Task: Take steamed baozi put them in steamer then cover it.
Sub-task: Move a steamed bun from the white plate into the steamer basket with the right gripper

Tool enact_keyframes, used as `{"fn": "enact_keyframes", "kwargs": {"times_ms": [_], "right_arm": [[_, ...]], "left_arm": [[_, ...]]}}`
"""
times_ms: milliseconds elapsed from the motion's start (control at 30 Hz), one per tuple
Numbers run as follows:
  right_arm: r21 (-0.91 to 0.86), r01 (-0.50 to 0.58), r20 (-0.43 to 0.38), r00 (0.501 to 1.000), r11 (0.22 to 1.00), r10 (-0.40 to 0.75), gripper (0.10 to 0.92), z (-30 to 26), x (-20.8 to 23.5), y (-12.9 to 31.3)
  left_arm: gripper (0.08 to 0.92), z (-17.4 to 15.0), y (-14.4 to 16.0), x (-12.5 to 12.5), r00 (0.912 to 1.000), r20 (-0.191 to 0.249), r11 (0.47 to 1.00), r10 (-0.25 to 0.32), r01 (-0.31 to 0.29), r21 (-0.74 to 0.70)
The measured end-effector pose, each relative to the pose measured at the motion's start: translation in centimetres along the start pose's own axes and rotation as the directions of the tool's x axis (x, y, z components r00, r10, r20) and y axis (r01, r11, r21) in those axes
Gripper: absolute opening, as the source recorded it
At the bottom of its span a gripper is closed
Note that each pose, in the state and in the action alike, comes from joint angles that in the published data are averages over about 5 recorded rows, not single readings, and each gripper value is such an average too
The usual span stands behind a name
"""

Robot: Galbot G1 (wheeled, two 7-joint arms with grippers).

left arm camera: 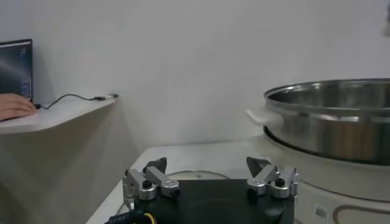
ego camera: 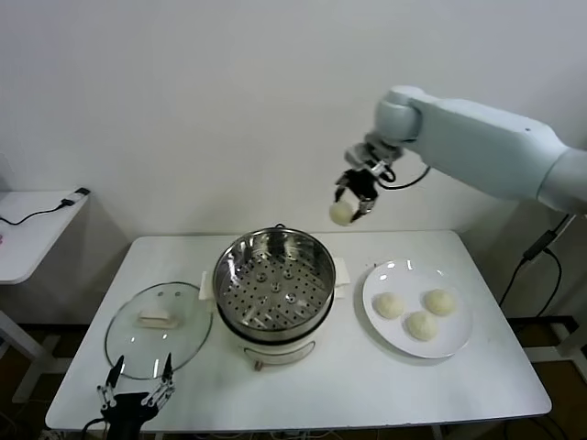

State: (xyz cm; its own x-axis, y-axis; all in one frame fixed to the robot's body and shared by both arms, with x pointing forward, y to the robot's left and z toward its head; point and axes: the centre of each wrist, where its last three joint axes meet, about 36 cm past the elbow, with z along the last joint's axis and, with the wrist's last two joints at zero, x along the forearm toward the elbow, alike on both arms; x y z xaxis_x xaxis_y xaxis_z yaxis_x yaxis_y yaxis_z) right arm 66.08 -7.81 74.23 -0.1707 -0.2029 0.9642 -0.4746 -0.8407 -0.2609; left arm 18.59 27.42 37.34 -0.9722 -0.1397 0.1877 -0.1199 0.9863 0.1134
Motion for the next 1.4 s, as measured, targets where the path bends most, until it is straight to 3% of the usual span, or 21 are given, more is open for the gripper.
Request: {"fn": "enact_keyframes", "kwargs": {"times_ms": [333, 900, 1000, 1200, 1400], "right_arm": [[0.356, 0.052, -0.076, 0.997, 0.933, -0.026, 0.622, -5.0, -5.9, -3.1], [0.424, 0.029, -0.078, 0.997, 0.905, 0.005, 0.621, -4.2, -15.9, -3.9], [0.419, 0.016, -0.070, 0.997, 0.908, 0.014, 0.653, -3.8, -16.6, -3.8], [0.397, -0.011, -0.033, 0.999, 0.918, 0.026, 0.796, -3.1, -16.2, -3.6], [0.297, -0.011, -0.006, 1.000, 0.955, 0.013, 0.822, -1.3, -10.7, -3.3]], "left_arm": [[0.823, -0.3, -0.2, 0.1, 0.9999, 0.005, 1.000, -0.016, 0.016, 0.004], [0.823, -0.3, -0.5, 0.4, 0.9995, 0.009, 0.999, -0.032, 0.032, 0.018], [0.823, -0.3, -0.5, 0.4, 0.9993, 0.010, 0.999, -0.035, 0.035, 0.020], [0.823, -0.3, -0.5, 0.4, 0.9990, 0.011, 0.999, -0.042, 0.042, 0.022], [0.823, -0.6, -0.5, 0.5, 0.9991, 0.014, 0.999, -0.039, 0.039, 0.018]]}}
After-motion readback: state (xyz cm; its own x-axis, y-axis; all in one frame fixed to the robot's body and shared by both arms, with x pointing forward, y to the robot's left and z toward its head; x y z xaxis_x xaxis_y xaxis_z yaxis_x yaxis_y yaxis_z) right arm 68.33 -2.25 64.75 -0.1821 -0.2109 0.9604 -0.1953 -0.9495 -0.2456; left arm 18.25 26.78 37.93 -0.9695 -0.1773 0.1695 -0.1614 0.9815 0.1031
